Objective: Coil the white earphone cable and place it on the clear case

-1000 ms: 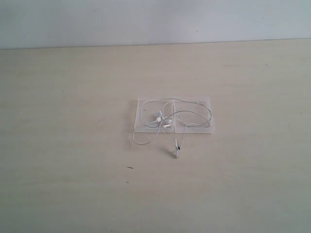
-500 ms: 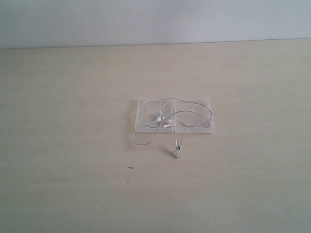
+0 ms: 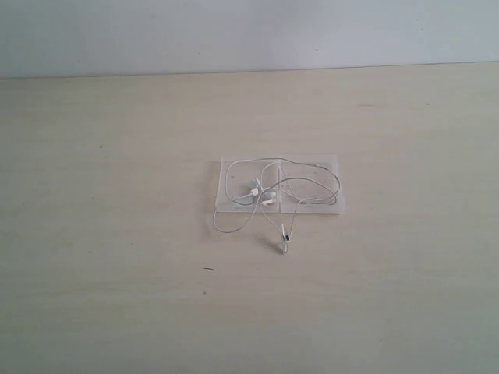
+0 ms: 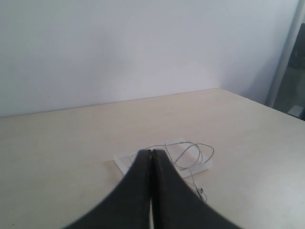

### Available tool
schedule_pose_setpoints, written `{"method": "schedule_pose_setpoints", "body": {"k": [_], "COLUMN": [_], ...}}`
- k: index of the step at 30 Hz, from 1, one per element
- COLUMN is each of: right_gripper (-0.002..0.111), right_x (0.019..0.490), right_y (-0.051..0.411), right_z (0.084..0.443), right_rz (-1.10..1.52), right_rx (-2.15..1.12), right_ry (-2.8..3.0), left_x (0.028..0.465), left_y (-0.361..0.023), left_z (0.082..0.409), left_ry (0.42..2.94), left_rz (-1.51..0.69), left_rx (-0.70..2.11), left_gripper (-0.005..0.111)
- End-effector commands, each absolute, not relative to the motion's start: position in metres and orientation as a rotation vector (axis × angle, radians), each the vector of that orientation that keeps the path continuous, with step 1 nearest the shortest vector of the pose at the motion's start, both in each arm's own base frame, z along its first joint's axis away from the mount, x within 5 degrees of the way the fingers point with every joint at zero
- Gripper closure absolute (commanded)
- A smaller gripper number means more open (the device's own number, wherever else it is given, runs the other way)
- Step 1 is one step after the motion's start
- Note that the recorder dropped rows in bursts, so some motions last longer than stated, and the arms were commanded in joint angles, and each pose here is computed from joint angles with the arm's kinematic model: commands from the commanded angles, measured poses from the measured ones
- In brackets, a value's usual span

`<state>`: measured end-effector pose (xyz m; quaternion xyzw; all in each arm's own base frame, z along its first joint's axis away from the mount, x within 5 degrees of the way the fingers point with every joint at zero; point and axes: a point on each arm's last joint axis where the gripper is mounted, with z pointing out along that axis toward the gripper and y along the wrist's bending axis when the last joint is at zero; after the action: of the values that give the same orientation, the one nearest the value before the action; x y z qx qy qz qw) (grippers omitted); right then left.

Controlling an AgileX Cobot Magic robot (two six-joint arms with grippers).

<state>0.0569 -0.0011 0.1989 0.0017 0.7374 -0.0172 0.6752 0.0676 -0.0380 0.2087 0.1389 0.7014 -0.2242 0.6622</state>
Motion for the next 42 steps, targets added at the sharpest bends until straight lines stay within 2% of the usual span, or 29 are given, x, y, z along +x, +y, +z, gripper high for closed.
{"method": "schedule_pose_setpoints", "body": {"k": [1, 22, 26, 35, 42], "right_gripper": [0.108, 0.108, 0.108, 0.108, 0.108], "right_x": [0.057, 0.057, 0.057, 0.057, 0.057], "right_y": [-0.001, -0.001, -0.001, -0.001, -0.001], "right_z": [0.197, 0.197, 0.197, 0.197, 0.197], "right_rz": [-0.042, -0.043, -0.043, -0.043, -0.043], "right_rx": [0.01, 0.009, 0.009, 0.009, 0.009], "right_ry": [1.67, 1.67, 1.67, 1.668, 1.668], "left_x": [0.067, 0.063, 0.054, 0.055, 0.056], "left_y": [-0.038, -0.036, -0.031, -0.012, -0.008], "left_z": [0.209, 0.207, 0.201, 0.202, 0.202], "left_ry": [1.583, 1.607, 1.626, 1.604, 1.604], "left_rz": [-0.51, -0.546, -0.437, -0.178, -0.125], "left_rx": [0.315, 0.28, 0.353, 0.131, 0.053], "left_gripper": [0.107, 0.107, 0.107, 0.107, 0.107]}}
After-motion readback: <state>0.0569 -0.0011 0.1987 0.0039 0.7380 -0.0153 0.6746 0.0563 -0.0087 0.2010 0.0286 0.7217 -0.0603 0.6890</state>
